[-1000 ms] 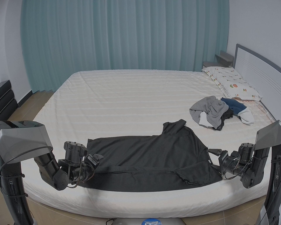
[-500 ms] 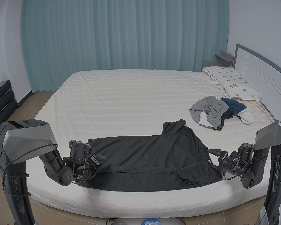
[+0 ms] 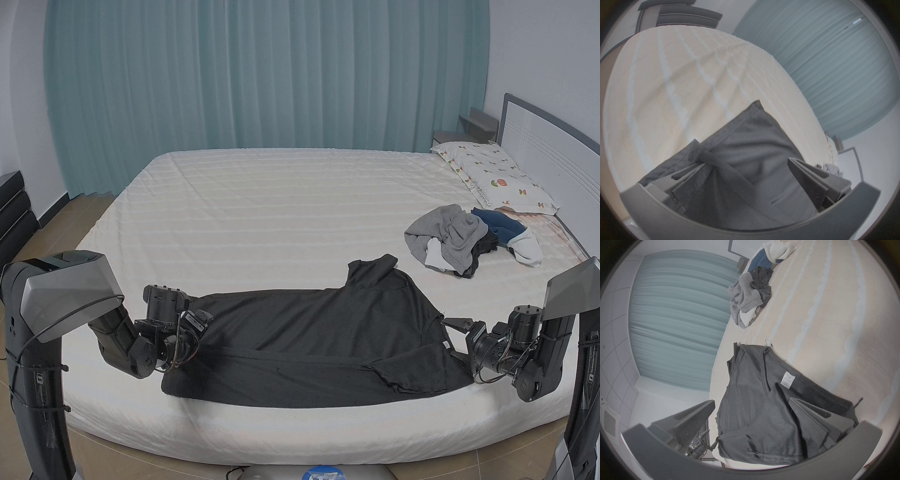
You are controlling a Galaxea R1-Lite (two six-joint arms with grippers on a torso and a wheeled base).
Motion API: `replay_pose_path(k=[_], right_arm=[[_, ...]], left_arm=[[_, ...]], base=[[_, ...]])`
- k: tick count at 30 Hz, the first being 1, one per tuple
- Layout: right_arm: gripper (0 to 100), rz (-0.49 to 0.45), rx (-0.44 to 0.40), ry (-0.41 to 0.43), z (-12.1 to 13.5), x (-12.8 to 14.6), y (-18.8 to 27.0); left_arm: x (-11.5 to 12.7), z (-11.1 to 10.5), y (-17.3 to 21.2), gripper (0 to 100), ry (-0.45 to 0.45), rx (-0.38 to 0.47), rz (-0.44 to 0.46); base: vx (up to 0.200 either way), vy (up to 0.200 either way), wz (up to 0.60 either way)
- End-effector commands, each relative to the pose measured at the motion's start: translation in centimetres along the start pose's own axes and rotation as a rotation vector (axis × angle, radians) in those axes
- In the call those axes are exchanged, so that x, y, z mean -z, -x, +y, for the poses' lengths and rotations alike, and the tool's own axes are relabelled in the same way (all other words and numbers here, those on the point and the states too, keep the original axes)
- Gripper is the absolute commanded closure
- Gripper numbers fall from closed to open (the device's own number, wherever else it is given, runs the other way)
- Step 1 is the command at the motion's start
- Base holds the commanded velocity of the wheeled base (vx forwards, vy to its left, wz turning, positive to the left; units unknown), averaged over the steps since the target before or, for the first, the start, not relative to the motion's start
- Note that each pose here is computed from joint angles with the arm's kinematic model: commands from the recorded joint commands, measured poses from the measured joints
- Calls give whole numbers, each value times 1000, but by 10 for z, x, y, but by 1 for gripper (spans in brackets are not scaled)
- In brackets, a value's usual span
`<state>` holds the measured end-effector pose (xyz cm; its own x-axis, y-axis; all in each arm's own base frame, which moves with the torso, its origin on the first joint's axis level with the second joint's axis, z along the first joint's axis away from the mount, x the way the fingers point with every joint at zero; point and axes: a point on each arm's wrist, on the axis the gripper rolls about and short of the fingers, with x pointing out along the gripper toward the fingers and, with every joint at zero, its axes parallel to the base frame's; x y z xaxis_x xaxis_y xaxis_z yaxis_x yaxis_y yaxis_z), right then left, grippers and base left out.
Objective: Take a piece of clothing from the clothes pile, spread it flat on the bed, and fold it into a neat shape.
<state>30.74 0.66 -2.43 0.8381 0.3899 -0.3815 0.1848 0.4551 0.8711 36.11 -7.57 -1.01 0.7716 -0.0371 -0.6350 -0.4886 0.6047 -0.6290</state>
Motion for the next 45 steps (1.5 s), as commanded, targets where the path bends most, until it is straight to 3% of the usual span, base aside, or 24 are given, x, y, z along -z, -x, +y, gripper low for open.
replay_pose_path(k=[1, 4, 7, 13, 20, 23, 25, 30, 38, 45], right_arm=[[0, -3, -7, 3, 1, 0, 0], [0, -4, -5, 1, 0, 0, 0], [0, -4, -5, 2, 0, 0, 0], [0, -3, -4, 2, 0, 0, 0], [0, -2, -2, 1, 0, 0, 0], [0, -3, 0, 0, 0, 1, 2], [0, -9, 5, 0, 3, 1, 7], [0, -31, 5, 11, 13, 4, 17], [0, -8, 21, 22, 13, 12, 20], [0, -1, 32, 29, 9, 13, 19]], left_arm=[[-13, -2, -11, 0, 69, 5, -56], [-27, -1, -13, 0, 150, 17, -84], [-37, 1, -14, 0, 169, 23, -103], [-31, 9, -5, 0, 155, -5, -66], [-37, 0, 36, 0, 149, 68, -22], [-31, 11, 49, 0, 95, 49, 21], [-21, 24, 60, 0, 42, 39, 102], [-9, 38, 63, 0, 36, -1, 162], [1, 47, 59, 0, 19, -12, 161], [10, 54, 54, 0, -52, -71, 140]], base=[[0, 0, 0], [0, 0, 0], [0, 0, 0], [0, 0, 0], [0, 0, 0], [0, 0, 0], [0, 0, 0], [0, 0, 0], [0, 0, 0], [-171, 0, 0]])
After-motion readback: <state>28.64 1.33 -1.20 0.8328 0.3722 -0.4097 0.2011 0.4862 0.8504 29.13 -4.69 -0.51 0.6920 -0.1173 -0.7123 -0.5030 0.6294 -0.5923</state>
